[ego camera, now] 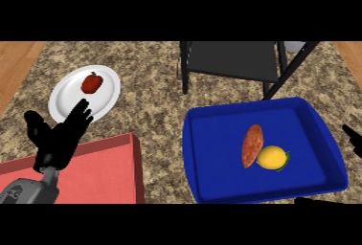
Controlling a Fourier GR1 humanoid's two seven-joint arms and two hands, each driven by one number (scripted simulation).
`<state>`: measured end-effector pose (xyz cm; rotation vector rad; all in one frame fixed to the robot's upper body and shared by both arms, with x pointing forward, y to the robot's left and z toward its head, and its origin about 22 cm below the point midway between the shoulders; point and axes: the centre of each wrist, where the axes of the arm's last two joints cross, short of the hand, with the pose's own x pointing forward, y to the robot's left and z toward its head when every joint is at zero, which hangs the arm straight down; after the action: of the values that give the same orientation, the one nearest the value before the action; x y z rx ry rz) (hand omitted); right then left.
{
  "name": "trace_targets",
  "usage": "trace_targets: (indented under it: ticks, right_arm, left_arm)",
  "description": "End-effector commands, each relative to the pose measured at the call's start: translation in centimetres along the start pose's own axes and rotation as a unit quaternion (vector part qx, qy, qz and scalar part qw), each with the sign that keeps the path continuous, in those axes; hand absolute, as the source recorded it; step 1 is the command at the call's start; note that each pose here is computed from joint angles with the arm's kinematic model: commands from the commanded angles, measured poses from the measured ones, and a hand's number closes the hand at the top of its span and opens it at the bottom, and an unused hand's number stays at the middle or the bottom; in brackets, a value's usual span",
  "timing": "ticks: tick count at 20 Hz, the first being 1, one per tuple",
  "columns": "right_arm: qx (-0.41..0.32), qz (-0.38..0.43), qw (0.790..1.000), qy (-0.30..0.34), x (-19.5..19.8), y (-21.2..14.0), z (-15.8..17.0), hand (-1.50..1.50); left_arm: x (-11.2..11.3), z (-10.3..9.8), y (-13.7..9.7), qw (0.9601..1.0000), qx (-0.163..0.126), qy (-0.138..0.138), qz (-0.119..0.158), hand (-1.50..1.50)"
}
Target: Pick the sweet potato from the tray and place it in the tiered shelf
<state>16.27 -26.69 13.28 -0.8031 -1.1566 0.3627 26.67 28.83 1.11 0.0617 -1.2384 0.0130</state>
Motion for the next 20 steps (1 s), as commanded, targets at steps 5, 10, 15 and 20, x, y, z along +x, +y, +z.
trace_targets:
  ticks: [5,10,15,20]
  right_arm:
    - [-0.035,0.046,0.994,0.09,4.3,2.7,-2.7,-1.5]
    - [-0.039,0.094,0.986,0.129,5.3,5.0,-4.0,-1.5]
    - [-0.003,0.128,0.98,0.153,6.7,8.0,-4.6,-1.5]
    - [0.007,0.156,0.973,0.172,8.0,10.4,-5.8,-1.5]
  left_arm:
    - [-2.5,-0.4,-0.7,0.9985,-0.01,0.054,-0.001,0.0]
    - [-3.3,-0.3,-1.2,0.9984,0.006,0.054,-0.013,0.0]
    - [-3.1,0.1,-0.6,0.9983,0.001,0.057,-0.008,0.0]
    - [-2.2,0.0,0.6,0.9986,0.011,0.051,0.001,0.0]
